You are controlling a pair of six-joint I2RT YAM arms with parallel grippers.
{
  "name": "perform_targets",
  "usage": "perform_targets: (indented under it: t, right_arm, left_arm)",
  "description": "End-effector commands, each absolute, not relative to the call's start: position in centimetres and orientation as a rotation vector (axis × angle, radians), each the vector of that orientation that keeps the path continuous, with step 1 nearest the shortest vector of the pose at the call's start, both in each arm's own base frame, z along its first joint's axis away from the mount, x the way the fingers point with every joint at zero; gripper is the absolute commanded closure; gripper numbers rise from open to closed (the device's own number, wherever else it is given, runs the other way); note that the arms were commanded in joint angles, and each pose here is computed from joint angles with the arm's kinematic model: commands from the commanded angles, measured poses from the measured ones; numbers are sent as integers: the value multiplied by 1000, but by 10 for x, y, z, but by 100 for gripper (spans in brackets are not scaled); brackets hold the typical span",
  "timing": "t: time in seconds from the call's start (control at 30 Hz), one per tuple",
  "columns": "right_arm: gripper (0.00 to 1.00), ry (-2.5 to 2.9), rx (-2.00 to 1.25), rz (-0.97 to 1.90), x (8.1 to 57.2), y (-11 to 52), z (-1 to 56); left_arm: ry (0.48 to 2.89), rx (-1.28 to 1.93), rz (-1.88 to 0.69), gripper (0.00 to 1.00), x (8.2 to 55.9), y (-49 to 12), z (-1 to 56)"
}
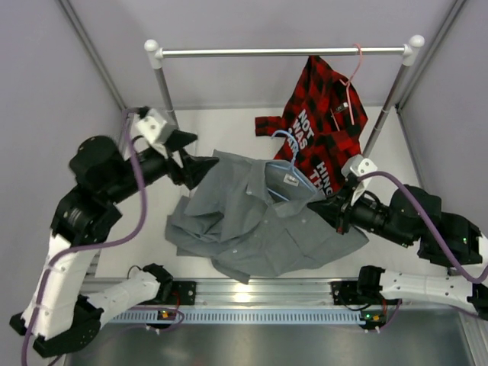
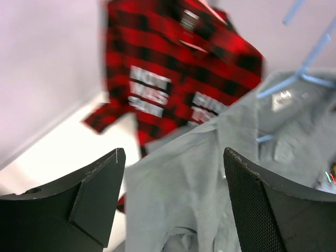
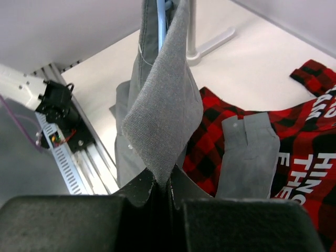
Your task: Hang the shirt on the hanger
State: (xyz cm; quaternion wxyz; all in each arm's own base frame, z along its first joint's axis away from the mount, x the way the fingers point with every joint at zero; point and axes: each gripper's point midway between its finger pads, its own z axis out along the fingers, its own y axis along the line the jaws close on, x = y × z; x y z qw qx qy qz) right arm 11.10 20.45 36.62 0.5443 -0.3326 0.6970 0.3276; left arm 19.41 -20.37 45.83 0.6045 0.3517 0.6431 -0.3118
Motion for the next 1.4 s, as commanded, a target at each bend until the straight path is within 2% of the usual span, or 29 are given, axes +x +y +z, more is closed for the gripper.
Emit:
perform_targets:
  t: [0.0,0.07,0.17,0.2,0.3,0.33,0.43,0.77,1.07,1.1,1.13,1.37]
  right_arm:
    - [100,1581,-570,800,129,197,417]
    - [100,1579,-494,798,136,195,432]
    - [100,1559,-410,796,144,195,457]
    - [100,1551,-396,801,146,196,464]
    - [100,1539,-286,838,153,199,489]
    - [100,1547,-230,849,158,203,495]
    - [100,1568,-196,863,167,226,500]
    - [100,1612,-49,603,230,282,506]
    - [100,1600,113,471,288,309,510]
    - [100,1599,130,459,294,312,510]
    - [100,1597,136,458,297,314,510]
    - [100,1612,182,391,327,329,492]
  left_arm:
    - [1431,291,-544,20,201,-127,512]
    - [1393,255,-552,20,180,-110,511]
    - [1411,213,-530,20,172,-97,478]
    - [1466,201,-494,20,182,-97,446]
    - [1416,-19,-337,18,189,-52,427]
    - [1445,-155,-210,17,200,-27,401]
    - [1358,-351,-116,15,197,8,381]
    - [1440,-355,66,14,213,25,349]
    - [1419,-421,131,12,204,42,347]
    - [1416,-428,135,11,204,43,348]
    - [1421,-440,151,2,204,46,347]
    - [1419,-476,188,2,201,54,344]
